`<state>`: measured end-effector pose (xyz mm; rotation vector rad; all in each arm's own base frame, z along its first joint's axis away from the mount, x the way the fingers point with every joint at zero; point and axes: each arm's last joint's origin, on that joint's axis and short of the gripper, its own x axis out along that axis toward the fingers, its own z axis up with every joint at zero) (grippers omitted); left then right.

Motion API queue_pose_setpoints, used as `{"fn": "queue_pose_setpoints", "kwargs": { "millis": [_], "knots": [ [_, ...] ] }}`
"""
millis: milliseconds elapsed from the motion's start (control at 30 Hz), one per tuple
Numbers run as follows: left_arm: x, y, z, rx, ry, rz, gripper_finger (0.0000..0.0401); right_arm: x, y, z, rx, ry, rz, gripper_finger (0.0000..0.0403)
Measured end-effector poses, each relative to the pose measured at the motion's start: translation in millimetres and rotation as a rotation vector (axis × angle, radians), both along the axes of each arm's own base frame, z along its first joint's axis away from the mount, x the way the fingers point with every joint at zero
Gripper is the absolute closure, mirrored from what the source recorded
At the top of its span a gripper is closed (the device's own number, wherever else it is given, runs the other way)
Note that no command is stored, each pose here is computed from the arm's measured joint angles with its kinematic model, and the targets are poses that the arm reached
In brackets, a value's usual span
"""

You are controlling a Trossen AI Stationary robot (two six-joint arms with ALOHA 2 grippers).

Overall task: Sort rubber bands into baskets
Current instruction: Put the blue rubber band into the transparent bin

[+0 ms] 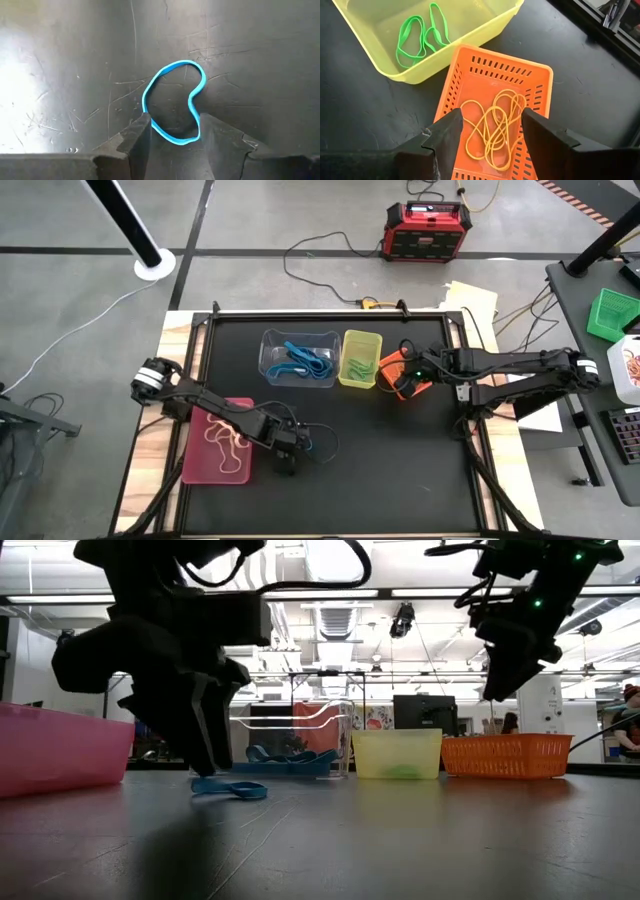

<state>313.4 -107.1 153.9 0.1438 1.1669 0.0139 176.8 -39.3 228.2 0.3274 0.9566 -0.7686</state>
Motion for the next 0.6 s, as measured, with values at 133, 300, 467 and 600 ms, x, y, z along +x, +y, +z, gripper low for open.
{"fn": "queue_pose_setpoints", "kwargs": {
  "millis": [133, 300, 467, 600],
  "knots": [
    [-2.1, 0.9, 10.8, -0.01, -0.03, -0.001, 0.0248, 0.6, -0.1, 0.4, -0.001, -0.006, 0.0, 0.0204],
    [-4.3, -0.2, 17.9, -0.062, -0.034, -0.021, 0.0248, 2.2, -0.3, 1.2, -0.003, -0.025, 0.003, 0.0204],
    [0.5, -5.7, -5.2, -0.067, 0.025, -0.039, 0.0251, 2.5, -0.3, 1.3, -0.002, -0.029, 0.003, 0.0204],
    [5.2, -7.5, -19.1, -0.055, 0.049, -0.057, 0.0276, 2.6, -0.3, 1.4, -0.003, -0.03, 0.004, 0.0204]
  ]
}}
